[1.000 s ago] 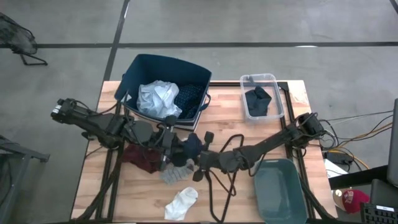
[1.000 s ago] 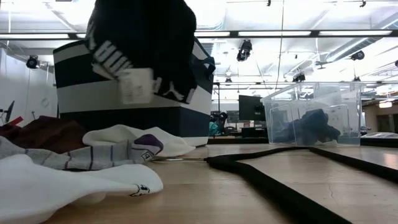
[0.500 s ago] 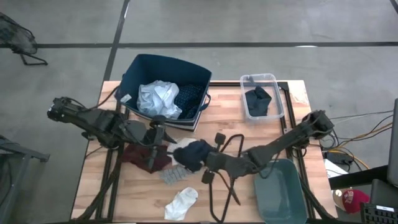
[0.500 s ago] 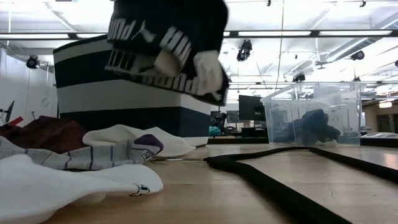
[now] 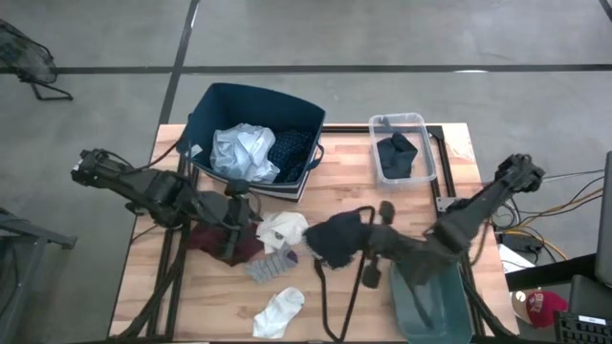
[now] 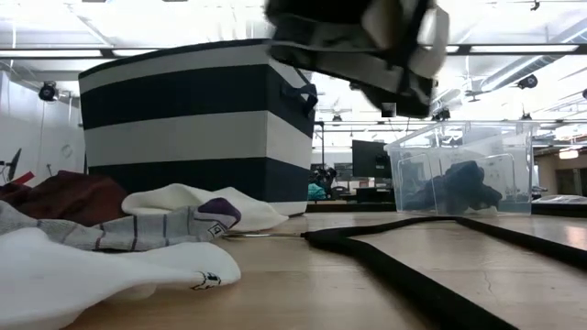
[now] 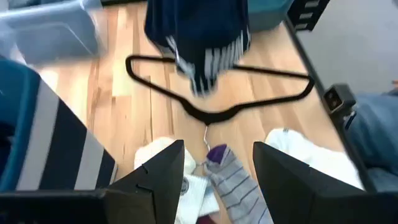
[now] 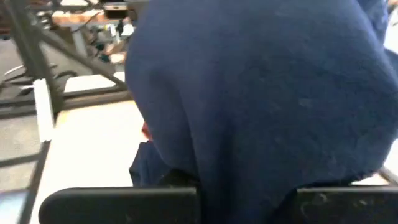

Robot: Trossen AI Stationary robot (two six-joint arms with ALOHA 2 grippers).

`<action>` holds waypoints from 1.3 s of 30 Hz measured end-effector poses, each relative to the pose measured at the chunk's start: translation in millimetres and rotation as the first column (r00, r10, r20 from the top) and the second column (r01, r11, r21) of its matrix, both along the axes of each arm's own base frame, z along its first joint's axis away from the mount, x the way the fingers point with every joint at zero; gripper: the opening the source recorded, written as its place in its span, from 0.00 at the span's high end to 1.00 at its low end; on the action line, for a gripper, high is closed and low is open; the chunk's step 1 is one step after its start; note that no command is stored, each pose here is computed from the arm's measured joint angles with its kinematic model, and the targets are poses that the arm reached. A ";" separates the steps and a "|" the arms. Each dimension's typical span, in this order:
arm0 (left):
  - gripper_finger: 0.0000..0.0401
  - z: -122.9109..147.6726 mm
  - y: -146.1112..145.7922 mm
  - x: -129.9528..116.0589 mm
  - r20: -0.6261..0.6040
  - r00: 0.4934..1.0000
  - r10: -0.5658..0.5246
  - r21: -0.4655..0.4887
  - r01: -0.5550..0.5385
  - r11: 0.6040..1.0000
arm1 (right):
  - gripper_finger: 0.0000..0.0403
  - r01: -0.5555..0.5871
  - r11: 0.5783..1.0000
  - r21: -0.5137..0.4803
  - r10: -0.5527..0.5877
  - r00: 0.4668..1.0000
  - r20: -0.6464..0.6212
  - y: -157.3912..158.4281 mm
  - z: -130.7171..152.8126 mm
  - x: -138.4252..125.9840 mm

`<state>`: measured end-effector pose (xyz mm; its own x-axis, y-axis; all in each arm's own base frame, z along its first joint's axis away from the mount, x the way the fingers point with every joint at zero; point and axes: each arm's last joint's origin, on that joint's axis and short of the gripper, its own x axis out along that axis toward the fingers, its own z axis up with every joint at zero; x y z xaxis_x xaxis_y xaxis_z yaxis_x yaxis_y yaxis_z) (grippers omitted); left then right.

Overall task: Pick & Place Cloths
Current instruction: Put the black boxer into the transparent bin

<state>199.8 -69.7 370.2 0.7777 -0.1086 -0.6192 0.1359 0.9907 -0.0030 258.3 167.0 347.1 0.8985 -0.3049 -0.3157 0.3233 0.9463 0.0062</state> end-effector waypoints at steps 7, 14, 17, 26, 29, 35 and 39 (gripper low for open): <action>0.51 -22.1 -1.2 1.0 -0.069 0.998 0.002 0.020 -0.001 1.000 | 0.97 -0.003 0.998 0.069 0.004 1.000 -0.005 -1.6 14.6 -41.8; 0.51 -37.7 -1.8 2.4 -0.100 0.995 0.008 0.025 -0.005 1.000 | 0.97 0.088 0.995 0.036 -0.090 0.995 0.053 -13.1 26.6 -64.5; 0.51 -44.4 -2.2 2.7 -0.113 0.994 0.003 0.035 0.001 0.999 | 0.97 0.099 0.995 0.030 -0.101 0.992 0.072 -19.3 32.9 -70.3; 0.51 -64.0 -5.2 1.6 -0.002 0.999 -0.041 0.030 0.041 0.999 | 0.97 0.196 0.980 -0.015 -0.192 0.971 0.142 -30.7 43.5 -79.7; 0.52 -73.3 -6.4 -5.6 0.063 0.997 -0.054 0.000 0.054 0.999 | 0.97 0.195 0.981 -0.016 -0.191 0.971 0.142 -30.6 43.4 -79.7; 0.54 -91.7 -7.8 -21.0 0.216 0.972 -0.089 -0.043 0.101 0.994 | 0.97 0.310 0.946 -0.091 -0.289 0.938 0.193 -37.0 52.8 -83.2; 0.54 -108.0 -10.3 -29.4 0.274 0.954 -0.119 -0.053 0.138 0.989 | 0.97 0.453 0.876 -0.164 -0.407 0.878 0.251 -46.6 58.6 -82.2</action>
